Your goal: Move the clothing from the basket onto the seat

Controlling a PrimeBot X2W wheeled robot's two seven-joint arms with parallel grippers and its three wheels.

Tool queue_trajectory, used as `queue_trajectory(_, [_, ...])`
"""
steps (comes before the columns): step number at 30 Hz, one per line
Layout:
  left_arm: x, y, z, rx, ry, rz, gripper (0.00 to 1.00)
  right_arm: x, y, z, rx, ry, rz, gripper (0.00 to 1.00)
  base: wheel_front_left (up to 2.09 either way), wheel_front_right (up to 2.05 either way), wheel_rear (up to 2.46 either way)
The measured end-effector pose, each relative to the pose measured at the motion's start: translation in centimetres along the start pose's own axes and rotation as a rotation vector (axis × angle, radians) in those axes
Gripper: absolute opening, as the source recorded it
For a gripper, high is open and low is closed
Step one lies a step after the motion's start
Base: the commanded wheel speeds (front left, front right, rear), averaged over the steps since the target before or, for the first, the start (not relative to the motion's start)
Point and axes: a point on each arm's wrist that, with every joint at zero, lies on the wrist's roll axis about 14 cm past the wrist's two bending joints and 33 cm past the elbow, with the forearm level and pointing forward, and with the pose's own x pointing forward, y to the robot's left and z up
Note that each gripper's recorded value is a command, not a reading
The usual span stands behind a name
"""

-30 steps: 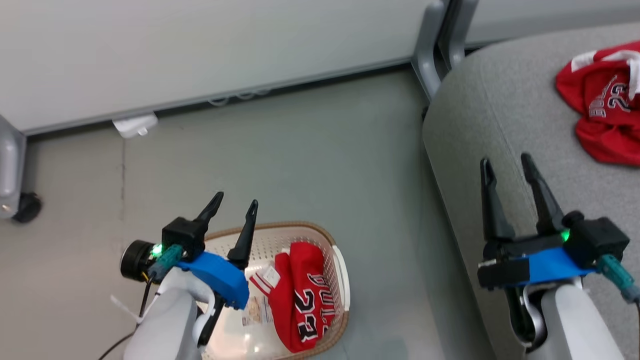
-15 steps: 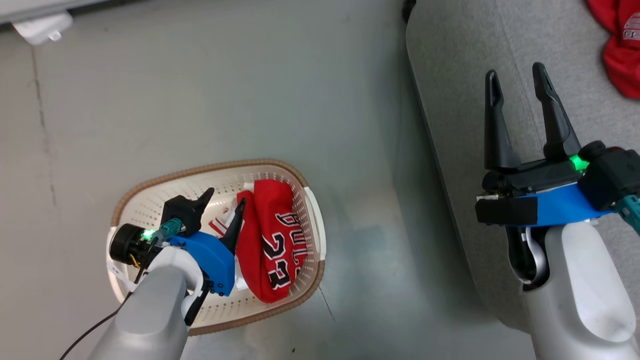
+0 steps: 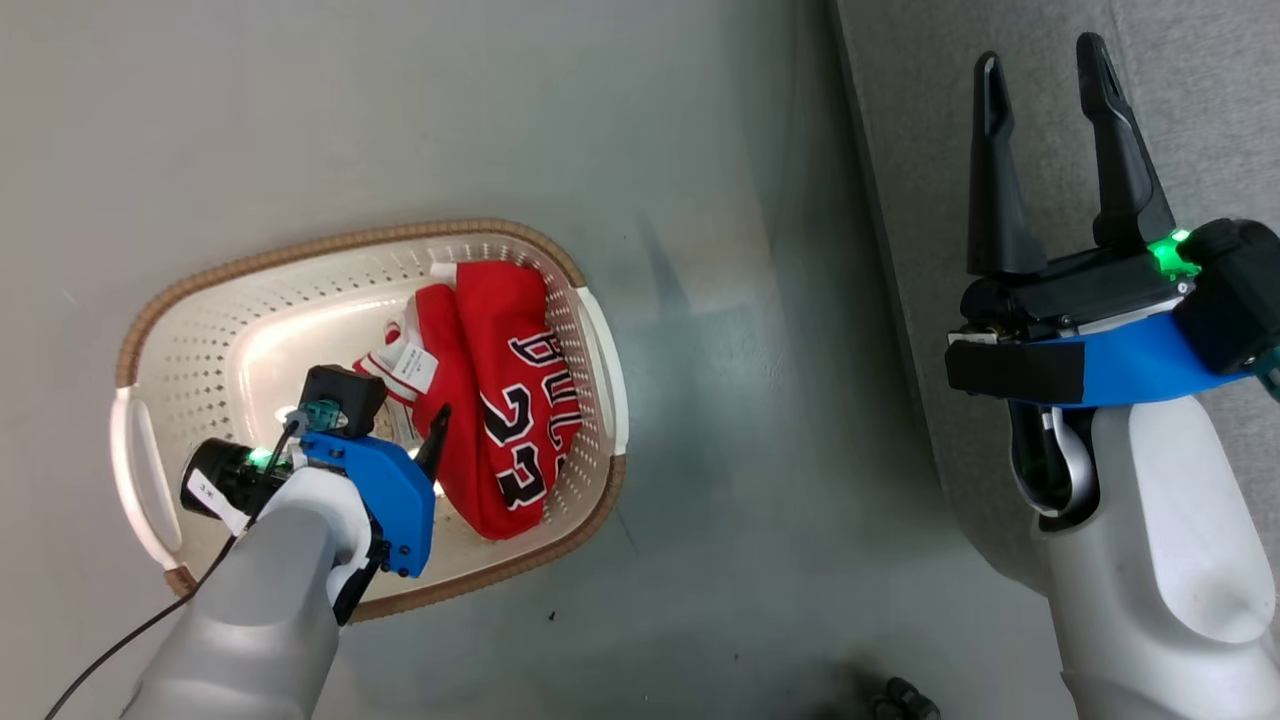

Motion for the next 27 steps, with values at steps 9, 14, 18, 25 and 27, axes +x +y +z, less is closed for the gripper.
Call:
queue_trajectory(9, [2.0, -0.2, -4.8, -0.084, 0.167, -0.031, 1.00, 0.9, -0.1, -3.5, -0.004, 0.056, 0.000, 1.00, 0.00, 0.00, 0.00])
queue_trajectory(14, [3.1, -0.7, -5.5, -0.119, 0.187, -0.060, 1.00, 1.2, 0.0, -5.2, -0.002, 0.081, 0.003, 1.00, 0.00, 0.00, 0.00])
queue_trajectory(18, [3.9, -1.1, -5.9, -0.126, 0.199, -0.083, 1.00, 1.4, 0.1, -6.2, -0.002, 0.097, 0.004, 1.00, 0.00, 0.00, 0.00])
queue_trajectory(25, [5.2, -1.8, -6.4, -0.121, 0.219, -0.116, 1.00, 1.1, -0.3, -7.7, -0.009, 0.127, -0.005, 1.00, 0.00, 0.00, 0.00])
queue_trajectory(27, [5.4, -1.9, -6.6, -0.116, 0.226, -0.123, 1.00, 1.1, -0.4, -8.0, -0.010, 0.133, -0.007, 1.00, 0.00, 0.00, 0.00])
